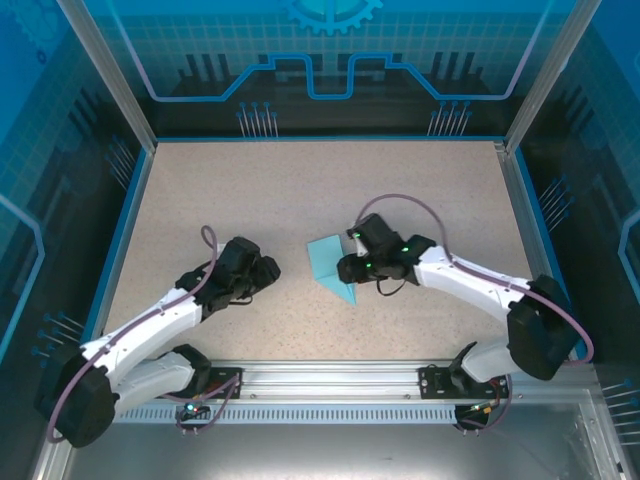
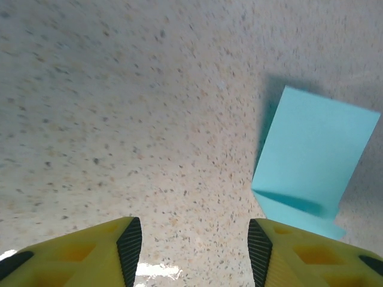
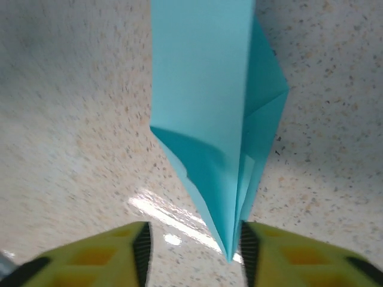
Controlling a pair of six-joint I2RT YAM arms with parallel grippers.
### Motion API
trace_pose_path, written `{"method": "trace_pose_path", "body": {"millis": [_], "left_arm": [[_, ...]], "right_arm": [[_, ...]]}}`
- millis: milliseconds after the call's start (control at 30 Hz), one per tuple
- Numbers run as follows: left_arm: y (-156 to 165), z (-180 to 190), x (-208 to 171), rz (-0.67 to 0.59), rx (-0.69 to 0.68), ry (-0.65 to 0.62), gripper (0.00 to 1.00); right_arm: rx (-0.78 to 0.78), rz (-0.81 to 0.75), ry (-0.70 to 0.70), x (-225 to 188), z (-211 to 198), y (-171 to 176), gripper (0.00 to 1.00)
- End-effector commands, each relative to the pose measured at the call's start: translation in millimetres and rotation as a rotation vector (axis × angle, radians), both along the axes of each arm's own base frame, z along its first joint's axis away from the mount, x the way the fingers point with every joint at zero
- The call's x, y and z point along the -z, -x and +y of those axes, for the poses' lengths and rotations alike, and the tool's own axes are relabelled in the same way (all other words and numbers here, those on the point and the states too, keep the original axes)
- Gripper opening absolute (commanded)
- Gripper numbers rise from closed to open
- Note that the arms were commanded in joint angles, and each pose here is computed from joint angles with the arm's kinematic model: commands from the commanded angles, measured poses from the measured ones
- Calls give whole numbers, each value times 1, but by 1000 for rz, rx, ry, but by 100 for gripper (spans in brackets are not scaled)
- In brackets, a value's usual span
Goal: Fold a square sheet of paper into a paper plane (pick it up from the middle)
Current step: Fold the wing for the fifth time at the center of the table.
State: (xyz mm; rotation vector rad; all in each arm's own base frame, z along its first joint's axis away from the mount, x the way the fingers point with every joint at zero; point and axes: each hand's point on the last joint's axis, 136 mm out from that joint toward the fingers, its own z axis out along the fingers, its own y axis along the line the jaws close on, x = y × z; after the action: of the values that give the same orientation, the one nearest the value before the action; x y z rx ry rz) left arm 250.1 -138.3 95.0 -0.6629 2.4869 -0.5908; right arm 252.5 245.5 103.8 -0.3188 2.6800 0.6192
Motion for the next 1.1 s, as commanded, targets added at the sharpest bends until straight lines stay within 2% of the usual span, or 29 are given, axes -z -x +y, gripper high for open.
{"method": "trace_pose_path", "body": {"millis": [0, 67, 200, 533, 700, 1067], "left_arm": [[-8, -34, -6, -10, 124, 103, 53], [-11, -47, -2, 6, 165, 131, 53], [-14, -63, 8, 56, 206, 148, 52], [-19, -77, 14, 82, 225, 135, 50], [-20, -85, 19, 99, 244, 137, 51], [-32, -111, 24, 119, 284, 193, 58]], "right_arm": [[-136, 91, -257, -7, 23, 15, 28], [-165, 118, -294, -6, 24, 17, 21], [-209, 176, -332, 3, 34, 19, 15], [-168, 240, -310, 43, 36, 1, 13], [-92, 278, -371, 61, 17, -16, 13], [22, 371, -422, 101, -14, -17, 14]]}}
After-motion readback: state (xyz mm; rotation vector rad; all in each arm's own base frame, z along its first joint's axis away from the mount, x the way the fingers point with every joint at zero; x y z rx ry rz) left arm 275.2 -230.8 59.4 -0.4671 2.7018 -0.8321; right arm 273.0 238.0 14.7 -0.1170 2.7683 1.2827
